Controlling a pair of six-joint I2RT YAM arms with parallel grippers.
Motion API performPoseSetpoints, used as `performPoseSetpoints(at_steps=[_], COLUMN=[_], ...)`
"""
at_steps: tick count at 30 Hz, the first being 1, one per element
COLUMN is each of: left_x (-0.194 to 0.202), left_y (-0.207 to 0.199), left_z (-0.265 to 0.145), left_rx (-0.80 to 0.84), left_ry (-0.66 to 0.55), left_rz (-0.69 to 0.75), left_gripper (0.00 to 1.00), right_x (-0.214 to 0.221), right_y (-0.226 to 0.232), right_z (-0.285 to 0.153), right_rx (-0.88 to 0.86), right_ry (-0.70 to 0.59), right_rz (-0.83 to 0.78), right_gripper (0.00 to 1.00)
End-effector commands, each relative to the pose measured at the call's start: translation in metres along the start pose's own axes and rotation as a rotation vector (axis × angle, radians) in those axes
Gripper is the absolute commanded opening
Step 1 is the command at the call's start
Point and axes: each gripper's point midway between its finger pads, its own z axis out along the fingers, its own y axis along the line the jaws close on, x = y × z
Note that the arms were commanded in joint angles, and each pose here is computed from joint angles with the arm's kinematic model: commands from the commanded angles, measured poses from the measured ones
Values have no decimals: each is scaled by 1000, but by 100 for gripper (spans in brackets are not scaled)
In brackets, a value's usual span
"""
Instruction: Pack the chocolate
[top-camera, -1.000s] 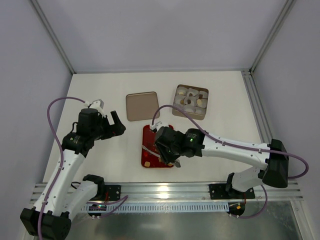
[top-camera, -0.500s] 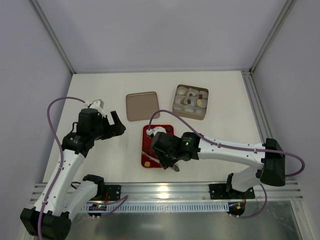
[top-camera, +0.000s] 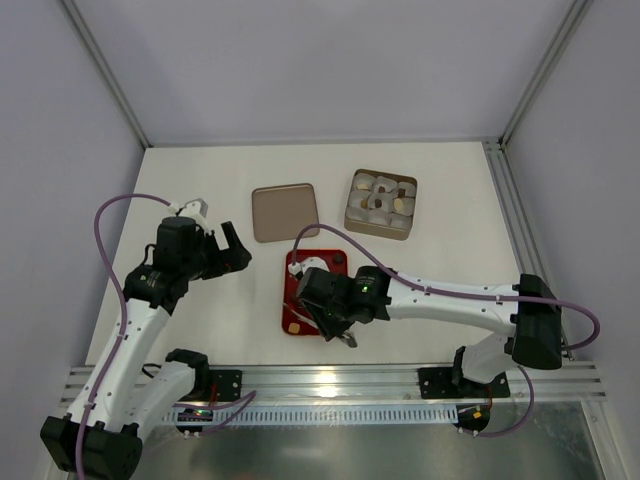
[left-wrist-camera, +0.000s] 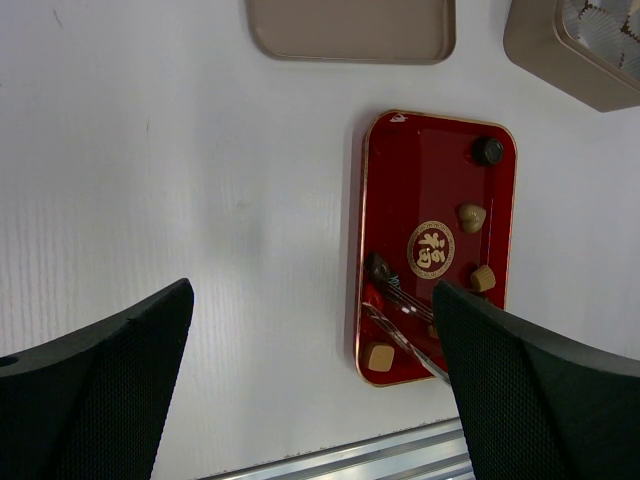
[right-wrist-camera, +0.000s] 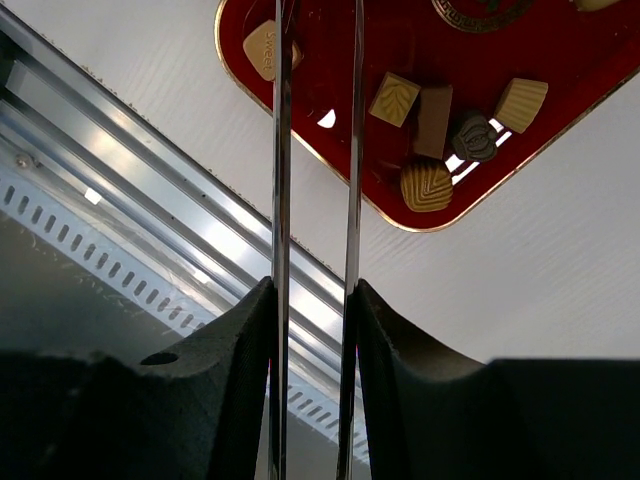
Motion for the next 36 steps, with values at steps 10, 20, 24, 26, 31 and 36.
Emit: performPoseSetpoints(at_steps=[10, 20, 24, 26, 31, 36], left_x=[-3, -3, -4, -3, -3, -4], left_y=[-1, -2, -2, -2, -2, -2], left_z=[1, 0, 0, 0, 0, 0], left_rx=[3, 7, 6, 8, 6, 6], left_ry=[-14, -16, -18, -17, -16, -18], left_rz=[-3, -2, -2, -1, -2, -2], left_gripper=[100, 100, 100, 100, 100, 100], right_x=[-16, -21, -22, -22, -21, -15], right_y=[3, 0, -4, -6, -9, -11], right_z=[1, 4, 2, 0, -9, -15], right_rx=[23, 12, -4, -2, -9, -18], right_ry=[-53, -64, -72, -77, -79, -72], right_rz=[20, 38, 54, 57, 58, 59], right_gripper=[39, 35, 33, 32, 31, 32])
